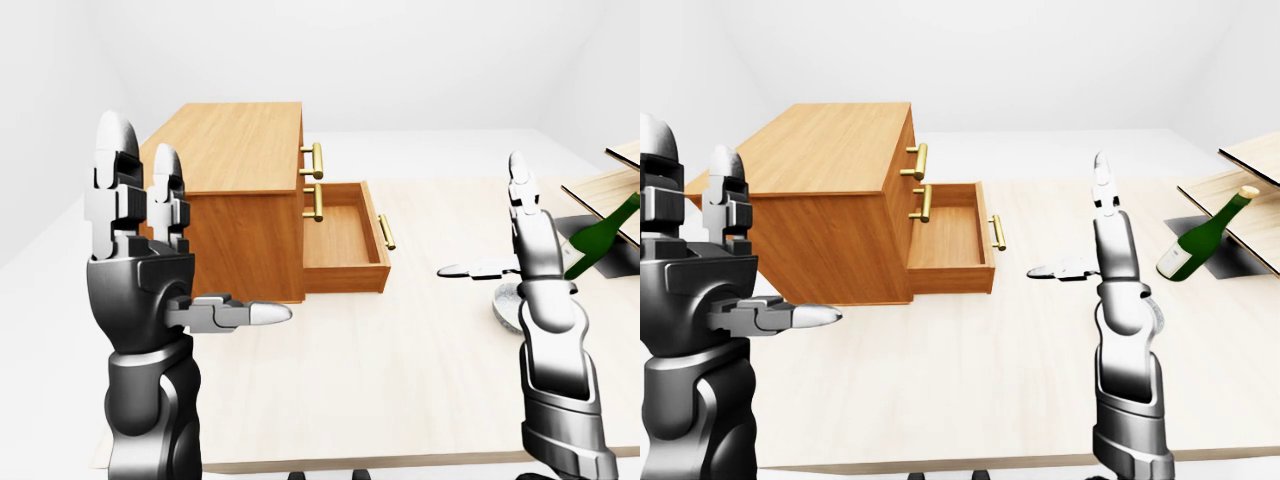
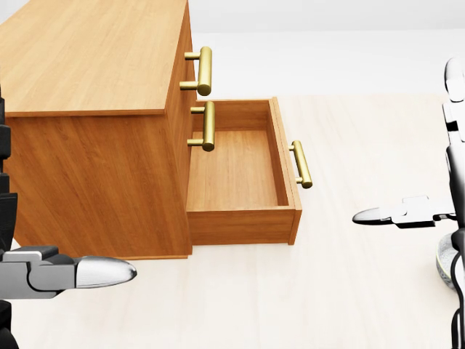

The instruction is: Put the bowl on top of the cabinet.

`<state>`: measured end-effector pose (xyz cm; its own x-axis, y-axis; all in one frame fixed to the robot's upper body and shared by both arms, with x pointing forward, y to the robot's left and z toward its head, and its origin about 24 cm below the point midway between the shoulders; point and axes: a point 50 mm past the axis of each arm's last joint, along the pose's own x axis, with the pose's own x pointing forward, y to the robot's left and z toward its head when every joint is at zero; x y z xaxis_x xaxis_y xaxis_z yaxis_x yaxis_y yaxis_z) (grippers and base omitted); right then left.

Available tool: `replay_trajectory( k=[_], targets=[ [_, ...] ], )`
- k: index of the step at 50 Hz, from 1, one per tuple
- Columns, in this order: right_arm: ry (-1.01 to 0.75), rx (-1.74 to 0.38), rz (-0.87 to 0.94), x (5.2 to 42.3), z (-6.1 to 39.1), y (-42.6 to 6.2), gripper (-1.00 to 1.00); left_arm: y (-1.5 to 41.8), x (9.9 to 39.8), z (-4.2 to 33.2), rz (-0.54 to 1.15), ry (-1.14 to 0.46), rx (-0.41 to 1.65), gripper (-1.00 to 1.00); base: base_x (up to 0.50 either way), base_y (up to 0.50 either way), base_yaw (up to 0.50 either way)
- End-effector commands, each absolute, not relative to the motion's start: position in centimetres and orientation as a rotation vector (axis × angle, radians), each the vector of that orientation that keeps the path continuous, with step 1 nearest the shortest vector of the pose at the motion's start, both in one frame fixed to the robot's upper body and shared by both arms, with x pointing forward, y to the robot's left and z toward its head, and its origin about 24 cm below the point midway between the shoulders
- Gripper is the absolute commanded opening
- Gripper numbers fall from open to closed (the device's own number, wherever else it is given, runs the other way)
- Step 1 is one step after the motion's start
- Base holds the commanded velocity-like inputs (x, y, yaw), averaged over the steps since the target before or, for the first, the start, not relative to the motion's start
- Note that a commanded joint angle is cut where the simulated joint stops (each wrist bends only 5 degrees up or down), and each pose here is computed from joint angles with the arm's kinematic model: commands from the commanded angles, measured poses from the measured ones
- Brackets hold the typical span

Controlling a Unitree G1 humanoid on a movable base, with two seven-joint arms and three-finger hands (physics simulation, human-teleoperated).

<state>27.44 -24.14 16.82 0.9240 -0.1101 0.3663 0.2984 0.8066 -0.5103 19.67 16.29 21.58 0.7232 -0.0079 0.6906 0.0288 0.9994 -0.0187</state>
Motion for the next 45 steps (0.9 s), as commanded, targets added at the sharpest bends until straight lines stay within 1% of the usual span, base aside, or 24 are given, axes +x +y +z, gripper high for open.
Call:
replay_trajectory(
  k=[1, 16, 23, 24, 45],
  targets=[
    [-0.287, -0.643, -0.248, 27.7, 16.4, -25.1, 1.00, 16.3, 19.7, 21.6, -0.019, -0.761, -0.028, 1.00, 0.00, 0.00, 0.00],
    [-0.258, -0.711, -0.282, 27.7, 16.5, -26.3, 1.00, 16.4, 19.7, 21.6, -0.019, -0.761, -0.026, 1.00, 0.00, 0.00, 0.00],
    [-0.292, -0.783, -0.275, 27.2, 17.9, -26.2, 1.00, 16.3, 19.7, 21.5, -0.018, -0.760, -0.026, 1.00, 0.00, 0.00, 0.00],
    [-0.288, -0.813, -0.278, 27.2, 18.0, -26.2, 1.00, 16.3, 19.7, 21.5, -0.019, -0.760, -0.026, 1.00, 0.00, 0.00, 0.00],
    [-0.198, -0.913, -0.294, 27.3, 17.1, -27.3, 1.00, 16.3, 19.7, 21.5, -0.018, -0.757, -0.023, 1.00, 0.00, 0.00, 0.00]
  ],
)
